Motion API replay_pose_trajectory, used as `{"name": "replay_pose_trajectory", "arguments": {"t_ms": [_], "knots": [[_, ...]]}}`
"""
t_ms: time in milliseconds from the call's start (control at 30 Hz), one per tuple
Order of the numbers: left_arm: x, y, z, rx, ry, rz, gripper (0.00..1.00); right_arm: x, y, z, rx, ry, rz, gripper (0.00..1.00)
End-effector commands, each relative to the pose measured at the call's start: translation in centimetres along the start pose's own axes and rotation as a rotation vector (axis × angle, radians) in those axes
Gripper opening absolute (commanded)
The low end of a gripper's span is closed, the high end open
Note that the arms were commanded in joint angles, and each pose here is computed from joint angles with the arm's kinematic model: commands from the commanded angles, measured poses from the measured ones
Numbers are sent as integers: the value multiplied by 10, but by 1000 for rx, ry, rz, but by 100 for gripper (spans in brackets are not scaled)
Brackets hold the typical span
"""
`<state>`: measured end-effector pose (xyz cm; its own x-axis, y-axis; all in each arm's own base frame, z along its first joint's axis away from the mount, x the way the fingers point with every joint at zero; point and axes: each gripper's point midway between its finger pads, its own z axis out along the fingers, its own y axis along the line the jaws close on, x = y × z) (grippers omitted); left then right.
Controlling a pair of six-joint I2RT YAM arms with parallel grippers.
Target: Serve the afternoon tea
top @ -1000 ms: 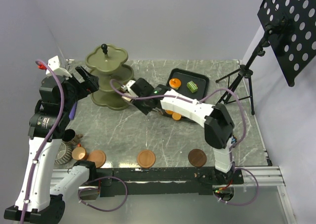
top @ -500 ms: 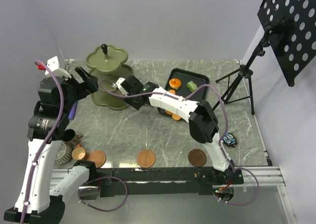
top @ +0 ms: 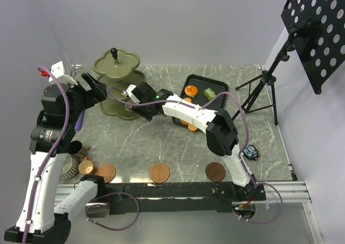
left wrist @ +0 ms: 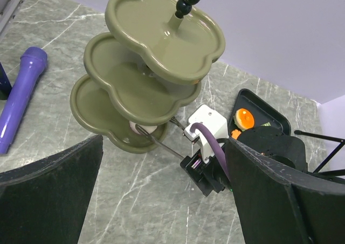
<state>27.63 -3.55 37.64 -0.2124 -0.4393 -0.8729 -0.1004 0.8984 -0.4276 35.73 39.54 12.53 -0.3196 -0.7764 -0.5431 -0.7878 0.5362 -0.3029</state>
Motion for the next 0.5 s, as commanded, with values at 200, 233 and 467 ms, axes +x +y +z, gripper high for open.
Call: {"name": "replay_pose_trajectory", "arguments": {"t_ms": [200,233,467], "knots": [[-20,-5,-9,15,-68,4,100,-25,-15,-51,46,-122,83,63],[-19,-5,-8,14,-66,4,100,-21,-15,-56,47,-119,91,63],[-20,-4,-7,10,-65,12,100,21,-29,-91,126,-92,145,62]]}}
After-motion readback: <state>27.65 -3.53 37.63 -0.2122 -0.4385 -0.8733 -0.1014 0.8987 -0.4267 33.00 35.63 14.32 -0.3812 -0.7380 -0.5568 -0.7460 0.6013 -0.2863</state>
